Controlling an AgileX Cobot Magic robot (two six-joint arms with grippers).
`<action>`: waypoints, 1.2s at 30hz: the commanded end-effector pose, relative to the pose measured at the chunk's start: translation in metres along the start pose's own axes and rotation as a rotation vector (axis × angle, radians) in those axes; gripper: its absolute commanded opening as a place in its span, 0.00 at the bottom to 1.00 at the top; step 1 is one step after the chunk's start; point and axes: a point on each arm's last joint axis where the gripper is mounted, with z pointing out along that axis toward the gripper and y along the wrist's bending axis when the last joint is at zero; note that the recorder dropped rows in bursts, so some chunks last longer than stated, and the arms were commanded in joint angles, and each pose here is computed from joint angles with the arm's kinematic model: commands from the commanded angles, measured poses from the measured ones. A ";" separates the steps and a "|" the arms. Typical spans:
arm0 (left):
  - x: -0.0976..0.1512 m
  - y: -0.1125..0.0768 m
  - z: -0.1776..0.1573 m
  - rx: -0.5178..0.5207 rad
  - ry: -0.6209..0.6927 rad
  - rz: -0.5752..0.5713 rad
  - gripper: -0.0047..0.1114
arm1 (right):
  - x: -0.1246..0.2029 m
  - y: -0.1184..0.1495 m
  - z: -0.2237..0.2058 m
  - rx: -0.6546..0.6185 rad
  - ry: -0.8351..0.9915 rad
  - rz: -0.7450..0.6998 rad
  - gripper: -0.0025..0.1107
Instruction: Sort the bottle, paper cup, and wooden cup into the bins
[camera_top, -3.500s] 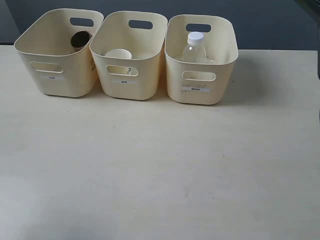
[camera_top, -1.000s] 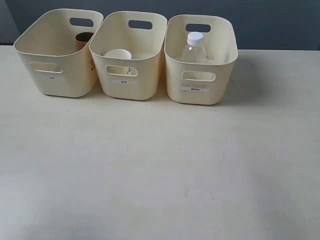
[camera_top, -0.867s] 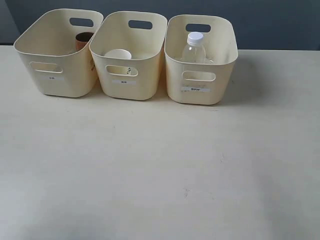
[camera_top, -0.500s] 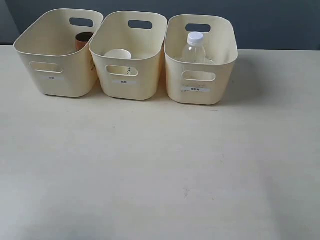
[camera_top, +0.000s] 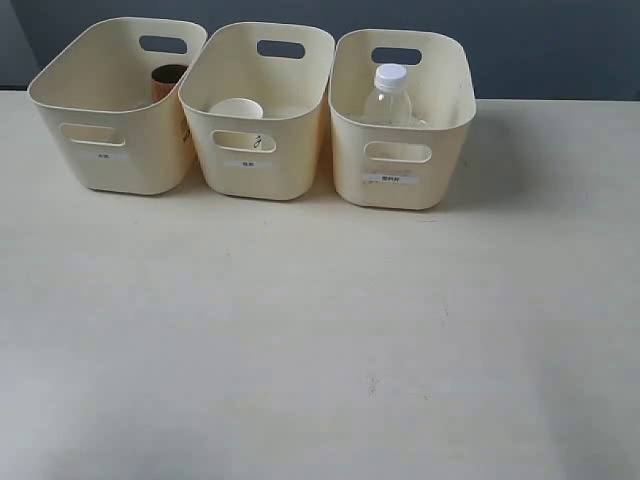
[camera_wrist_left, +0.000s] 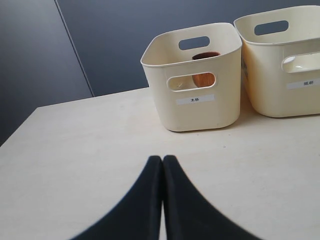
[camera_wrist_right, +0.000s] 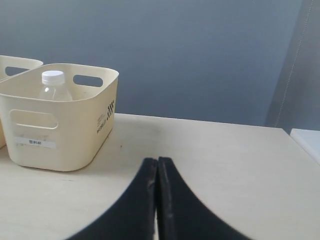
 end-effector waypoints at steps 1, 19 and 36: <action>-0.002 0.000 0.000 0.001 -0.006 -0.004 0.04 | 0.002 0.000 0.000 0.004 0.013 0.004 0.02; -0.002 0.000 0.000 0.001 -0.006 -0.004 0.04 | 0.002 0.000 0.000 0.003 0.013 0.008 0.02; -0.002 0.000 0.000 0.001 -0.006 -0.004 0.04 | 0.002 0.000 0.000 0.000 0.012 0.026 0.02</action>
